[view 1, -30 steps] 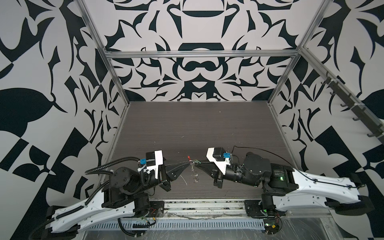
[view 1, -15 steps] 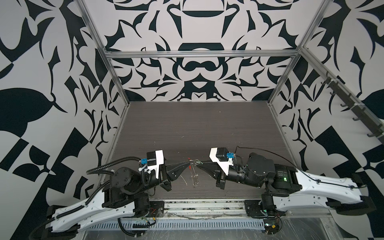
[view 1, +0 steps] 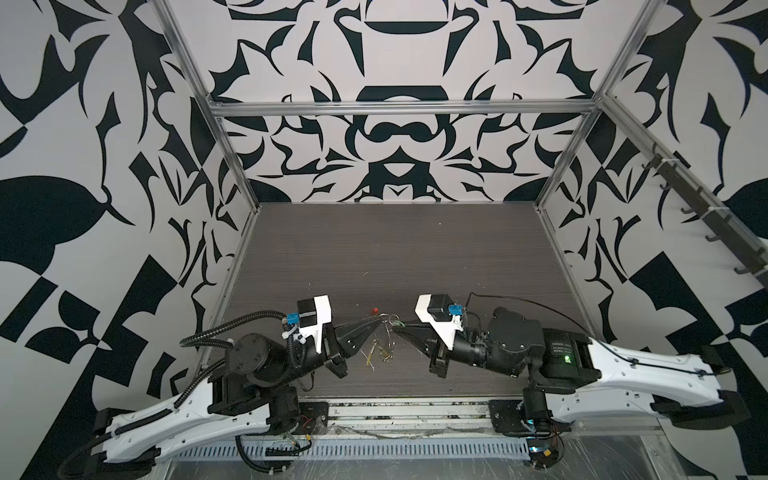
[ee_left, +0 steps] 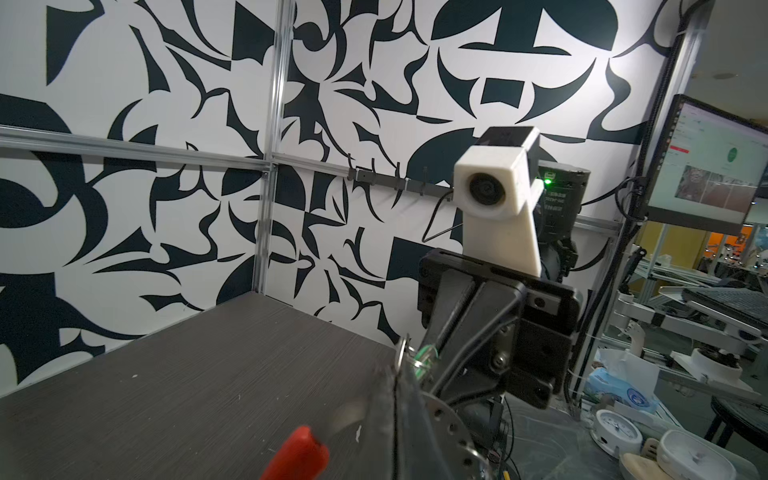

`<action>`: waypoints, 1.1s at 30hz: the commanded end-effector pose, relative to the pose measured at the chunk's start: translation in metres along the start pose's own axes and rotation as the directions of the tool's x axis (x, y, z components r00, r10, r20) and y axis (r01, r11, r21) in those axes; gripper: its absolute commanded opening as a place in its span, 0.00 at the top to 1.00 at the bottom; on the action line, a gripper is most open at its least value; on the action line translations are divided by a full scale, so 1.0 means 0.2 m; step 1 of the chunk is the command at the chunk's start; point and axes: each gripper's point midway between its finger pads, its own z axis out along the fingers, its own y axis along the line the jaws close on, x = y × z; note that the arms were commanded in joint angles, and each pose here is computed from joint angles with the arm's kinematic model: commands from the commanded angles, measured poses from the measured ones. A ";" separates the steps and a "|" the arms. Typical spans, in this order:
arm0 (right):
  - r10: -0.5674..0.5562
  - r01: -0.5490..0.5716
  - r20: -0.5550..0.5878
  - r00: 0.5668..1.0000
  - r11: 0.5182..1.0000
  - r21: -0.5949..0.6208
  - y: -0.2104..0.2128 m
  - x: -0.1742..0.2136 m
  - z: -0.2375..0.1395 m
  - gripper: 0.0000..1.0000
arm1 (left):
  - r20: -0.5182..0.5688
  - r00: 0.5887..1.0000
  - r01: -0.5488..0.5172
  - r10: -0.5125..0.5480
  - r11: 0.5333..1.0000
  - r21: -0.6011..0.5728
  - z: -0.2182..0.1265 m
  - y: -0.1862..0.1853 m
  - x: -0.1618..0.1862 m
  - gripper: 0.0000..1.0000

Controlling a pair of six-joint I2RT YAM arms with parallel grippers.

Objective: Remove the keys from the keyring

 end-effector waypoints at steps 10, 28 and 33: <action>-0.004 -0.008 0.059 0.998 0.981 0.196 -0.18 -0.06 -0.08 1.00 | 0.022 0.998 -0.056 0.062 0.973 -0.224 0.09 0.18 -0.06 1.00; 0.046 -0.051 0.025 0.999 0.965 0.256 -0.36 -0.07 -0.07 1.00 | 0.001 0.995 -0.096 0.101 0.944 -0.315 0.10 0.26 -0.03 1.00; 0.060 -0.062 0.016 0.998 0.965 0.256 -0.37 -0.06 -0.07 1.00 | 0.007 0.995 -0.090 0.102 0.911 -0.402 0.09 0.33 -0.04 1.00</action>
